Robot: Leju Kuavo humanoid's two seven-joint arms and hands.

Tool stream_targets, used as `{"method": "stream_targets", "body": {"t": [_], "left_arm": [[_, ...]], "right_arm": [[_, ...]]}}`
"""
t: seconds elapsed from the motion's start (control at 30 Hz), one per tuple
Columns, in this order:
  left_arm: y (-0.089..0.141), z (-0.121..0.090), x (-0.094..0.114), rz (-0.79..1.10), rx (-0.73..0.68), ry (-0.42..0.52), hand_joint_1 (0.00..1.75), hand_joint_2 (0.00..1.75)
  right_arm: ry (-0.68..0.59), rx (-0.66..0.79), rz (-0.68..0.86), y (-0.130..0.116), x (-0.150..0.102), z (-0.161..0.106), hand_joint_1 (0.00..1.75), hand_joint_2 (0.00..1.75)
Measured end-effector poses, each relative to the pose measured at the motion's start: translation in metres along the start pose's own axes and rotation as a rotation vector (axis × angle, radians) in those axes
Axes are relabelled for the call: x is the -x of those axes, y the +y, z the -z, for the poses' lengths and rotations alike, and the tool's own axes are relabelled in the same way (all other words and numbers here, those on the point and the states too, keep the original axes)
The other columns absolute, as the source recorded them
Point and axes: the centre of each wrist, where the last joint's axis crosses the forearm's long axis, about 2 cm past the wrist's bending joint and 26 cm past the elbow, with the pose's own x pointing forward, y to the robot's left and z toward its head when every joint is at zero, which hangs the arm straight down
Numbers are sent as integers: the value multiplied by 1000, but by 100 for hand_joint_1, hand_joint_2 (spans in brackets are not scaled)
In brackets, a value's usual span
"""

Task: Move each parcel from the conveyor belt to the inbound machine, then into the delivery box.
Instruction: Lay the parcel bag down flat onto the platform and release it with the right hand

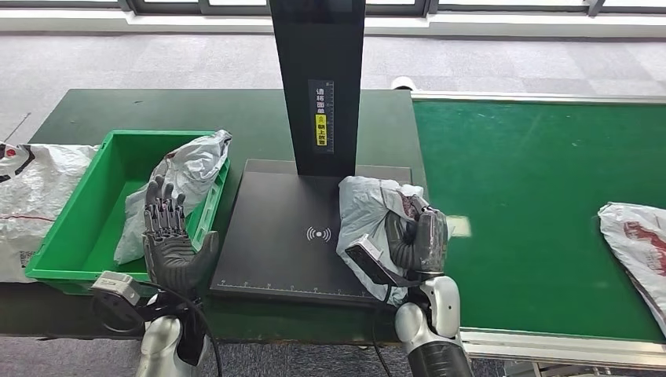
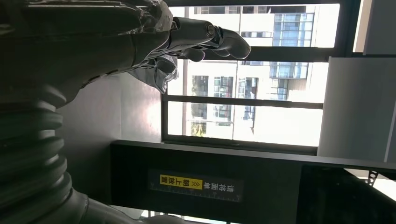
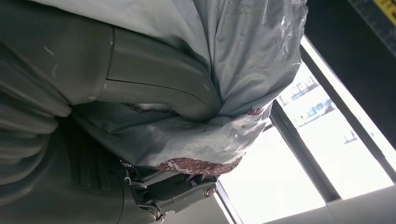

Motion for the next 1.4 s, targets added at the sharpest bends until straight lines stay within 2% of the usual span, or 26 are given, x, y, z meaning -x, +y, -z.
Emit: {"method": "stream_targets", "body": {"t": [0.43, 0.57, 0.73, 0.87, 1.23, 1.3, 1.4], "left_arm": [[0, 0, 0, -2, 5, 0, 0, 175], [0, 0, 0, -7, 10, 1, 0, 175], [-2, 1, 3, -15, 19, 7, 0, 175], [-2, 1, 4, -17, 21, 12, 0, 175], [-3, 3, 5, -15, 21, 12, 0, 175], [-3, 3, 5, -13, 20, 12, 0, 175], [-3, 3, 5, -9, 17, 12, 0, 175]], "right_arm": [[28, -144, 50, 29, -9, -4, 175, 175], [63, -188, 151, 39, -10, -5, 175, 175], [88, -336, 312, 50, -10, -8, 175, 175], [85, -398, 372, 54, -10, -10, 175, 175], [85, -440, 409, 57, -10, -11, 175, 175], [88, -442, 416, 57, -10, -11, 164, 175], [90, -443, 431, 58, -10, -11, 40, 175]]}}
